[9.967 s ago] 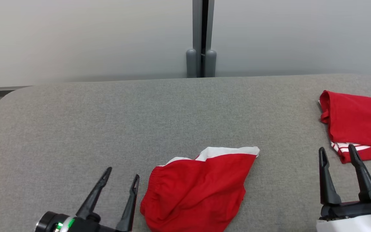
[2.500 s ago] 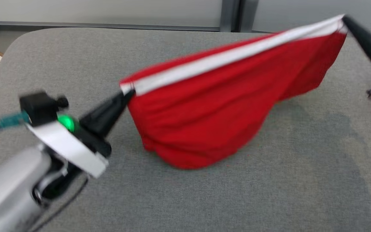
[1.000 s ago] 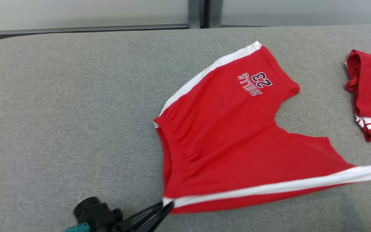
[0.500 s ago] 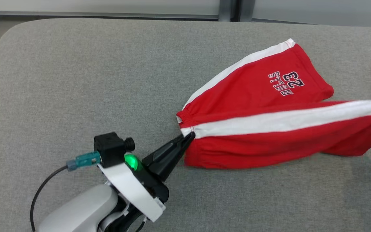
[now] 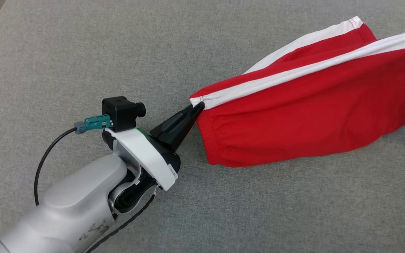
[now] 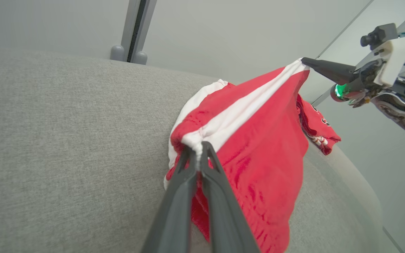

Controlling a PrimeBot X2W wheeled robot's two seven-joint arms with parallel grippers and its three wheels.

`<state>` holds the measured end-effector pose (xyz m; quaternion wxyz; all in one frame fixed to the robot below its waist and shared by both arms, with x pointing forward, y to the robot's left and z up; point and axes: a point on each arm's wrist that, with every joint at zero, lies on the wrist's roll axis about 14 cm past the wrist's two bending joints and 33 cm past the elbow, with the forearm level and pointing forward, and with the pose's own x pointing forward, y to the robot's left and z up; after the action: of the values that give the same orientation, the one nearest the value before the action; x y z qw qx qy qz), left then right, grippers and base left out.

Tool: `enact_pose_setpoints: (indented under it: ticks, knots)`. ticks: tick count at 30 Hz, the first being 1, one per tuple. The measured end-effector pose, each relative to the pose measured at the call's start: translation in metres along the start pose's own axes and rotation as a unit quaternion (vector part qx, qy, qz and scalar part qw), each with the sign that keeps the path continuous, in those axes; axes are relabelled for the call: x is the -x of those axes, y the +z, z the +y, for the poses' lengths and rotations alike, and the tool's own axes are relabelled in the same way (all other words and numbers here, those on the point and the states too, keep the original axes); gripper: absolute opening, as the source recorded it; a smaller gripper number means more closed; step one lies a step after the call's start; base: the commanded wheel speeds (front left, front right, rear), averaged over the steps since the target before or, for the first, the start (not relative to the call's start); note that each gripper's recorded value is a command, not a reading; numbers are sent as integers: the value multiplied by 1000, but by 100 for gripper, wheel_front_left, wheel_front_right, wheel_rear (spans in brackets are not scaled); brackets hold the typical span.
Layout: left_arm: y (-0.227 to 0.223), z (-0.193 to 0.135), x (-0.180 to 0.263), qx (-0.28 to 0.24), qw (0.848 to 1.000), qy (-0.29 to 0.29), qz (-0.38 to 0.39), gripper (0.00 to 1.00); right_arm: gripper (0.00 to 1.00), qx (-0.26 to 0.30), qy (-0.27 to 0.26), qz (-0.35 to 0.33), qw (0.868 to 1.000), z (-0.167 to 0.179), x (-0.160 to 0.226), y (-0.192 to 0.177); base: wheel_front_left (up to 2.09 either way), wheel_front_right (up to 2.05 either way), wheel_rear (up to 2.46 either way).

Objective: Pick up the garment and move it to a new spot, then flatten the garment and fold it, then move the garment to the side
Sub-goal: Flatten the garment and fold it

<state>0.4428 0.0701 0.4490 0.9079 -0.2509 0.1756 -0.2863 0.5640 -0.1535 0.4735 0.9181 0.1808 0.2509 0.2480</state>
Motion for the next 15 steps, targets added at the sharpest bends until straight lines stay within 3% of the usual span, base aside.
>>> enact_pose_setpoints:
  ticks: [15]
  knots:
    - [-12,46,-19,7,998,49,27,0,0,50,1,75,996,3,-84,-9,0,0,0]
